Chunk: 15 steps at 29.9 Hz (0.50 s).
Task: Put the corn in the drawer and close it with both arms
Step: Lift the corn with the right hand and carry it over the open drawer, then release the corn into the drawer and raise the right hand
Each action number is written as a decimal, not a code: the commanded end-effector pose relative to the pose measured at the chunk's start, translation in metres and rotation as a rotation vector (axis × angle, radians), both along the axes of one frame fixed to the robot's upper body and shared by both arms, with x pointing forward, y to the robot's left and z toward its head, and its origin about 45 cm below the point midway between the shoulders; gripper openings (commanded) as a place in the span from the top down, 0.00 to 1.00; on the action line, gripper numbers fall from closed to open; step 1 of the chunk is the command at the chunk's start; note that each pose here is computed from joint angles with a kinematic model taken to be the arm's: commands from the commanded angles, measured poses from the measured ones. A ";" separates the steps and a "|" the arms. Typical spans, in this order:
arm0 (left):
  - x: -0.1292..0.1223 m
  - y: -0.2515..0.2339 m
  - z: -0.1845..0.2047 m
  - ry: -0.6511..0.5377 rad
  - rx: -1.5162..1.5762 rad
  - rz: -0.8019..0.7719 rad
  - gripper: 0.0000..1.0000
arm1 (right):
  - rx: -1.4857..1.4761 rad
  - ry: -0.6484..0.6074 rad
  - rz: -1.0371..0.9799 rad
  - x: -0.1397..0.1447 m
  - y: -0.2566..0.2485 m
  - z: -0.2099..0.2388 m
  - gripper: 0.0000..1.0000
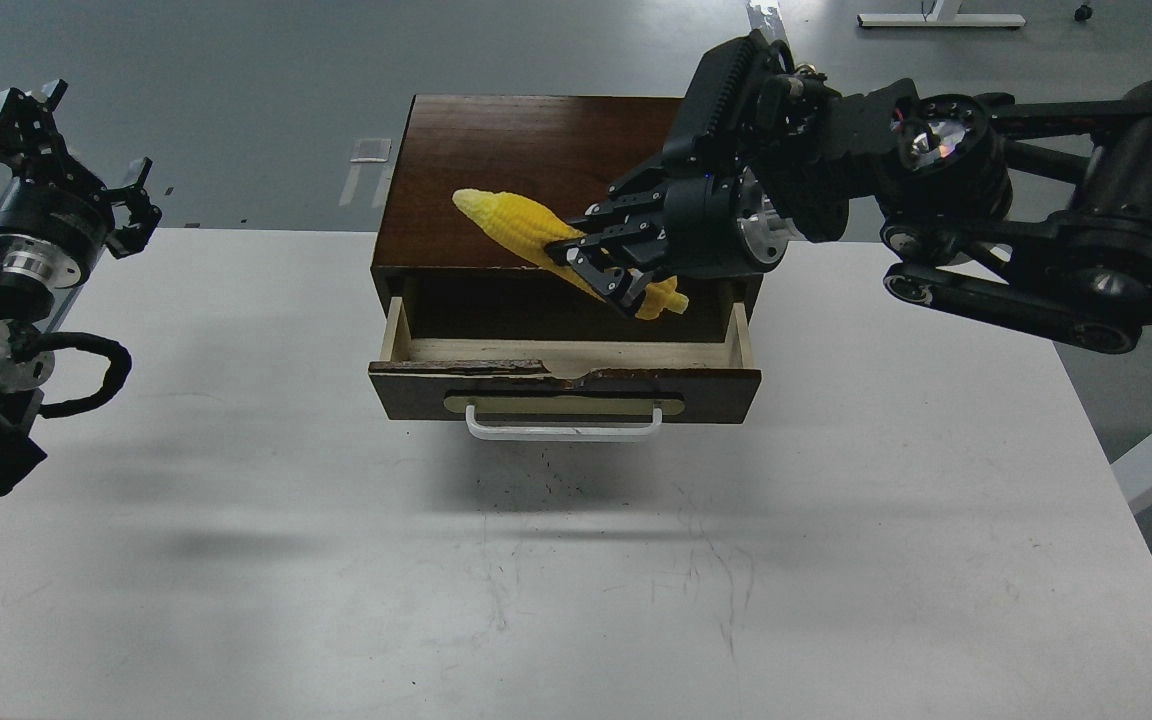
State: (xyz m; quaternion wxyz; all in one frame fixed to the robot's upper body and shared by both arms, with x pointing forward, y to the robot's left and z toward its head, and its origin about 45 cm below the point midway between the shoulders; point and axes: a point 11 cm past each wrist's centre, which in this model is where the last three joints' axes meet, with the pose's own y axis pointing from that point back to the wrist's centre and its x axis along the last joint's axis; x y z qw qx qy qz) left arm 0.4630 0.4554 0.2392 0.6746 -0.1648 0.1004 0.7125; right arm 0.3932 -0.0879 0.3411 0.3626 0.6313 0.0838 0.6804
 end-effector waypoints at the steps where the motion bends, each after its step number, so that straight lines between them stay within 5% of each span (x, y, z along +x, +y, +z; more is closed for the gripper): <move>1: 0.000 0.000 0.001 -0.002 0.000 0.000 0.02 | -0.066 -0.024 0.075 -0.007 0.005 -0.011 1.00; 4: 0.000 0.001 0.001 -0.002 0.001 0.001 0.02 | -0.108 -0.039 0.093 -0.008 0.002 -0.018 1.00; 10: -0.001 0.003 0.001 0.000 0.002 0.005 0.02 | -0.145 -0.055 0.109 -0.008 0.000 -0.024 0.84; 12: -0.002 0.005 0.002 0.000 0.007 0.007 0.02 | -0.145 -0.053 0.107 -0.008 -0.001 -0.024 0.70; 14: -0.002 0.005 0.002 0.003 0.011 0.006 0.02 | -0.143 -0.059 0.102 -0.006 -0.001 -0.022 0.38; 15: -0.002 0.005 0.002 0.003 0.011 0.006 0.02 | -0.143 -0.059 0.102 -0.006 -0.001 -0.022 0.38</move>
